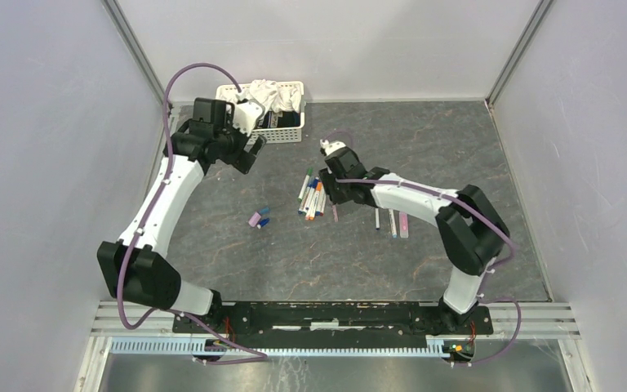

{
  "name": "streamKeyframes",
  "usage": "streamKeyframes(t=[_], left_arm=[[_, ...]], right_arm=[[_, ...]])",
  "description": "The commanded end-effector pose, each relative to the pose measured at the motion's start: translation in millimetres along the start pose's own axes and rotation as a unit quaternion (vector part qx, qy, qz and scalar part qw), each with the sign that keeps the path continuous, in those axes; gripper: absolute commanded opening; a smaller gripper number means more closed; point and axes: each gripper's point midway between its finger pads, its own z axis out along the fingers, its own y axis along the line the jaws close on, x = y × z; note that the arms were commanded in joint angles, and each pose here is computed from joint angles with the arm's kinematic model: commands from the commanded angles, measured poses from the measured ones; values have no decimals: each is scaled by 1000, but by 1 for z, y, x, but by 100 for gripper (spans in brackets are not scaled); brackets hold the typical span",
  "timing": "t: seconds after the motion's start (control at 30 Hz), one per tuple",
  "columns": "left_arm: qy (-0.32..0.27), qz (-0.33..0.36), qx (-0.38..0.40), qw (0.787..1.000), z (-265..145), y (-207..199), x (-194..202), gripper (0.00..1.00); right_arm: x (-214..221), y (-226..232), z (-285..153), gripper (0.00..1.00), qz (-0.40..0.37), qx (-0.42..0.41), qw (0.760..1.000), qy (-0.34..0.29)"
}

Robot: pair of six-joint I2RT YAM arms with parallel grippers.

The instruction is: Open the pen caps

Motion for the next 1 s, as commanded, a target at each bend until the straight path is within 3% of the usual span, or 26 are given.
streamKeyframes(t=[0.0, 0.43, 0.67, 0.97], left_arm=[[11, -27, -10, 1000, -2, -1, 13, 100], [16, -21, 52, 998, -1, -26, 22, 100], [5, -15, 77, 997, -4, -36, 22, 100], [-46, 54, 212, 975, -22, -91, 32, 100]], right_arm=[[2, 7, 13, 48, -11, 4, 1000, 17], [47, -7, 36, 42, -34, 32, 997, 68], [59, -20, 34, 33, -40, 52, 995, 74], [52, -32, 16, 2, -14, 34, 997, 65]])
